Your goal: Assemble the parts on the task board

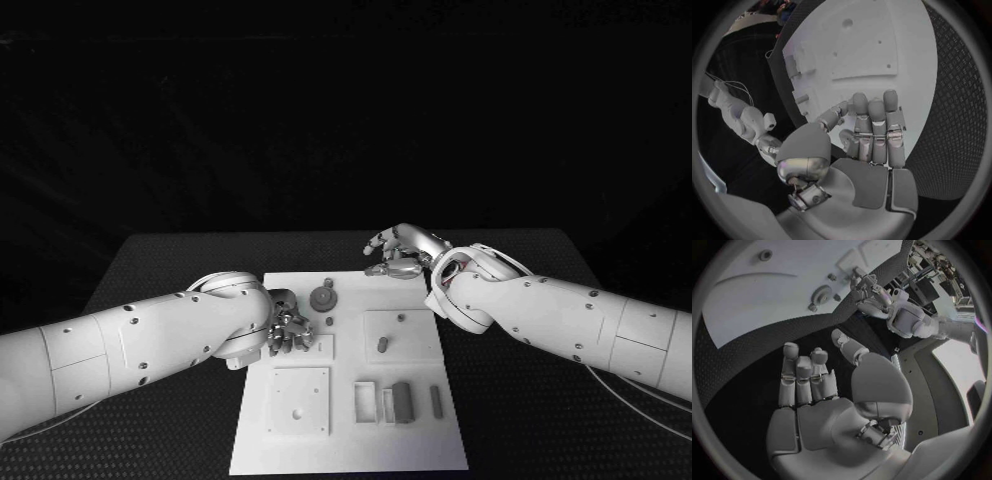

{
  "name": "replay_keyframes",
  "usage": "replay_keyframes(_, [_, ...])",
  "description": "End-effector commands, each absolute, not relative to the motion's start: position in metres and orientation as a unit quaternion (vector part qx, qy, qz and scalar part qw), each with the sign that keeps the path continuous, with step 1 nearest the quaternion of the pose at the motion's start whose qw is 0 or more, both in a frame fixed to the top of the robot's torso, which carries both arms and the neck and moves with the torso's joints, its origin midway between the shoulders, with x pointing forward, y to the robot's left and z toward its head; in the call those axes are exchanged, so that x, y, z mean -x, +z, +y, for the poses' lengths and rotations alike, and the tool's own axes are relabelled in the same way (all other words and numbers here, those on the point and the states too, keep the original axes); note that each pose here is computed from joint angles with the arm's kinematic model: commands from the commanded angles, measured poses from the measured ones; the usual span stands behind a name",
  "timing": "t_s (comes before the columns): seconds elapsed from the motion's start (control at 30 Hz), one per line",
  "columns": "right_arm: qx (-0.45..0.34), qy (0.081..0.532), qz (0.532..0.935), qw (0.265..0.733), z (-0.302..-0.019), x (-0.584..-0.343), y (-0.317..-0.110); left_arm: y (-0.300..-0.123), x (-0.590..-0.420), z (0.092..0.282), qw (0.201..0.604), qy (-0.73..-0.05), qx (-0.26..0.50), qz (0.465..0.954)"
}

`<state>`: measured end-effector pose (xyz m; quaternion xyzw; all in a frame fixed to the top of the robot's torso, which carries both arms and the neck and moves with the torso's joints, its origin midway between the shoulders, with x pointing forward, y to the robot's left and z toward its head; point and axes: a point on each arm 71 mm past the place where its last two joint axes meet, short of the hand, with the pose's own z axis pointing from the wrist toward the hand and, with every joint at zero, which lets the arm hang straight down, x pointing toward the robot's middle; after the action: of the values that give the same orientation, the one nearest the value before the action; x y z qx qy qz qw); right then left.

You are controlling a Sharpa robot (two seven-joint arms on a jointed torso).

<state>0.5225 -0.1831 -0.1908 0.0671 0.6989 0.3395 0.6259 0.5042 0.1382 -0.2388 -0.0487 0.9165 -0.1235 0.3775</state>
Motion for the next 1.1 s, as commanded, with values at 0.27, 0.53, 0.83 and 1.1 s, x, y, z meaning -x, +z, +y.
replay_keyframes(0.27, [-0.064,0.342,0.702,0.621,-0.1824,-0.5221,-0.1912,-0.24,-0.503,0.1358,0.374,-0.127,0.042,0.918])
replay_keyframes(0.53, [-0.064,0.342,0.702,0.621,-0.1827,-0.5222,-0.1912,-0.2403,-0.5034,0.1372,0.373,-0.124,0.042,0.919])
replay_keyframes(0.83, [-0.064,0.341,0.703,0.62,-0.1831,-0.5223,-0.1914,-0.2404,-0.5039,0.1386,0.373,-0.123,0.045,0.918])
replay_keyframes(1.1, [-0.064,0.341,0.704,0.62,-0.1831,-0.5223,-0.1916,-0.2405,-0.5038,0.1383,0.373,-0.122,0.045,0.919])
